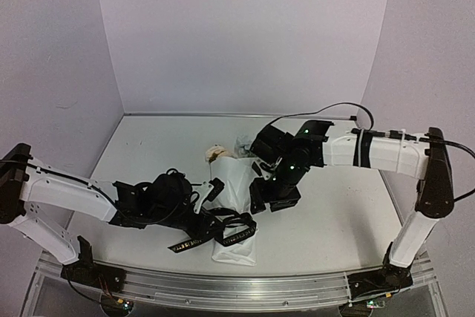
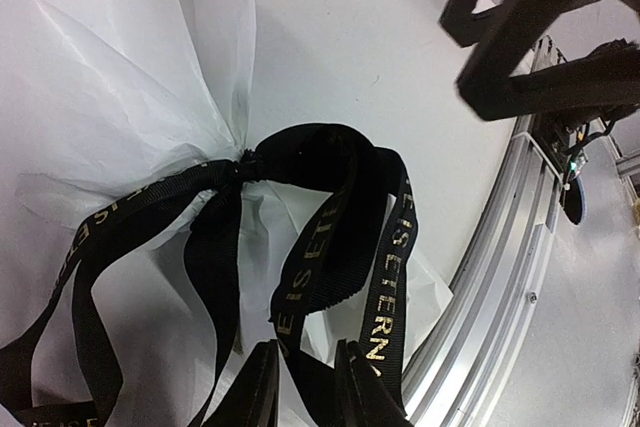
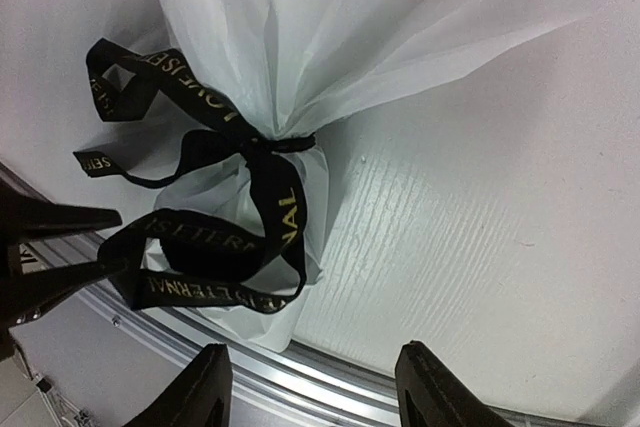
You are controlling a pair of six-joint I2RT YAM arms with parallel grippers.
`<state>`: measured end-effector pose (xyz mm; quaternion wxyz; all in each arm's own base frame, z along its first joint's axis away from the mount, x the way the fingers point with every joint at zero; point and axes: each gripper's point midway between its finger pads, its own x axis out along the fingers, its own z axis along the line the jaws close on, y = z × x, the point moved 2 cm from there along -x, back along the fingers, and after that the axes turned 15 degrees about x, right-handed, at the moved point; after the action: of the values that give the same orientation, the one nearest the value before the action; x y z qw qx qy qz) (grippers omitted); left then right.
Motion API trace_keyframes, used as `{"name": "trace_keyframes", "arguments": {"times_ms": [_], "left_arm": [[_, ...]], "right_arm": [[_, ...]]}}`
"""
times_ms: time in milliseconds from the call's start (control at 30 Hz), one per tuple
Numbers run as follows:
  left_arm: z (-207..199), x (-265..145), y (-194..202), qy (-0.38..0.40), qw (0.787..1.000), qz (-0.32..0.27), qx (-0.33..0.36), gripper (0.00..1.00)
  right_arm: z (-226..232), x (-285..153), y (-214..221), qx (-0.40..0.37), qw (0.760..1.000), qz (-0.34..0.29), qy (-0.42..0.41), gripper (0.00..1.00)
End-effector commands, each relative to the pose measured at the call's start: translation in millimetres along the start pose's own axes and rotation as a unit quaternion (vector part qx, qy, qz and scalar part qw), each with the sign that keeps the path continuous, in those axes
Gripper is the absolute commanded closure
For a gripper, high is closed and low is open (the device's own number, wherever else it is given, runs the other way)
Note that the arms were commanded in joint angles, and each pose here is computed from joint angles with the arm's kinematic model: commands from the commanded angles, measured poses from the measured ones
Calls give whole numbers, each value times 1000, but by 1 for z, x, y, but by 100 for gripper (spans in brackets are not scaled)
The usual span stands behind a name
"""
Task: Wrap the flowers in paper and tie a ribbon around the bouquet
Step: Adjust the ribbon on the folded bouquet.
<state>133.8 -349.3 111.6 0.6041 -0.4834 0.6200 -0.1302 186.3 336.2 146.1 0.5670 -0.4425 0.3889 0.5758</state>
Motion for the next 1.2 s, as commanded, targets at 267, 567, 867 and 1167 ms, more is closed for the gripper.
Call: {"name": "trace_keyframes", "arguments": {"times_ms": [267,567,867,1167], "left_arm": [[-7,-3,-16,9,1000,-19,9,91],[-6,-4,-14,9,1000,-19,8,97],[-6,-5,-13,9,1000,-20,7,99],[-2,-12,-5,-2,1000,-15,0,100]], "right_arm": [[28,27,-2,-15,999,26,-13,57],[24,37,-1,-9,999,32,-5,66],[23,48,-5,-10,1000,28,5,72],[7,35,-10,-35,999,-14,29,89]]}}
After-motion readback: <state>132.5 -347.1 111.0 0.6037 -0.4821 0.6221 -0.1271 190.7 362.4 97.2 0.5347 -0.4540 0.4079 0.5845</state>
